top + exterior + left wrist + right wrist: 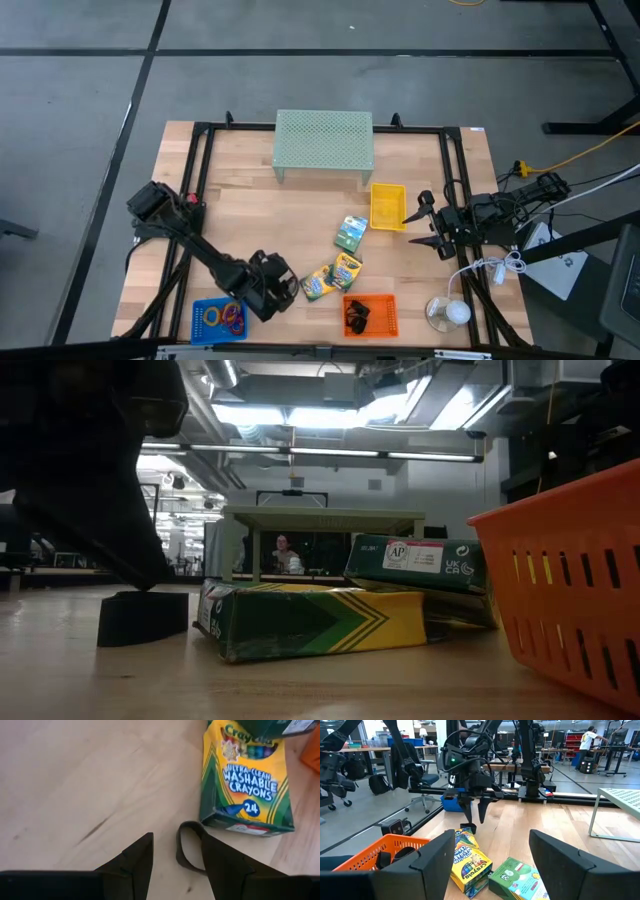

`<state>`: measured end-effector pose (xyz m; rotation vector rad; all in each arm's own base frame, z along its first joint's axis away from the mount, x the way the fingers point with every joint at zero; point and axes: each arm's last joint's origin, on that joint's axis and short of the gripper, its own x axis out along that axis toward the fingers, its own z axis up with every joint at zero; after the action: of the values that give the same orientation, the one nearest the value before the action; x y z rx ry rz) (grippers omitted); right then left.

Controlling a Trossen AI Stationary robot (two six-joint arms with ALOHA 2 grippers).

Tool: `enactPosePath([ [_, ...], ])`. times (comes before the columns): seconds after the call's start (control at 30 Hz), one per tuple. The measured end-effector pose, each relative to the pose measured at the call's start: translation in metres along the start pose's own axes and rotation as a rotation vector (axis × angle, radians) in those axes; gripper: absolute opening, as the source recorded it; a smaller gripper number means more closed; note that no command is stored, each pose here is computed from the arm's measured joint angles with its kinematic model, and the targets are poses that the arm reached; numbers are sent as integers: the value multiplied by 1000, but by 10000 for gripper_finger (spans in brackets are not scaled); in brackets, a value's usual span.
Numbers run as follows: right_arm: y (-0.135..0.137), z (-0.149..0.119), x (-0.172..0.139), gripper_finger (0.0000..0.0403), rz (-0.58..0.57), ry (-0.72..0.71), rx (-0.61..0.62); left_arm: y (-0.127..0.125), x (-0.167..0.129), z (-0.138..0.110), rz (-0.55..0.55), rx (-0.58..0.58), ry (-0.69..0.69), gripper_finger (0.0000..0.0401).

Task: Pick & Place Office Desk Supplies
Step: Put the black rubber band into the orange bin

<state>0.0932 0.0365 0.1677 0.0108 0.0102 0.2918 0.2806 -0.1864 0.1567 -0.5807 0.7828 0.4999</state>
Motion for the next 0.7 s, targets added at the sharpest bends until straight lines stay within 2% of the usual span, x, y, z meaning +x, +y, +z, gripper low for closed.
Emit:
enactPosePath([
  [0.43,0,0,0,256,0,0,0,9,15,22,16,-50,100,164],
  [0.7,0,0,0,255,0,0,0,12,19,21,35,-86,138,164],
])
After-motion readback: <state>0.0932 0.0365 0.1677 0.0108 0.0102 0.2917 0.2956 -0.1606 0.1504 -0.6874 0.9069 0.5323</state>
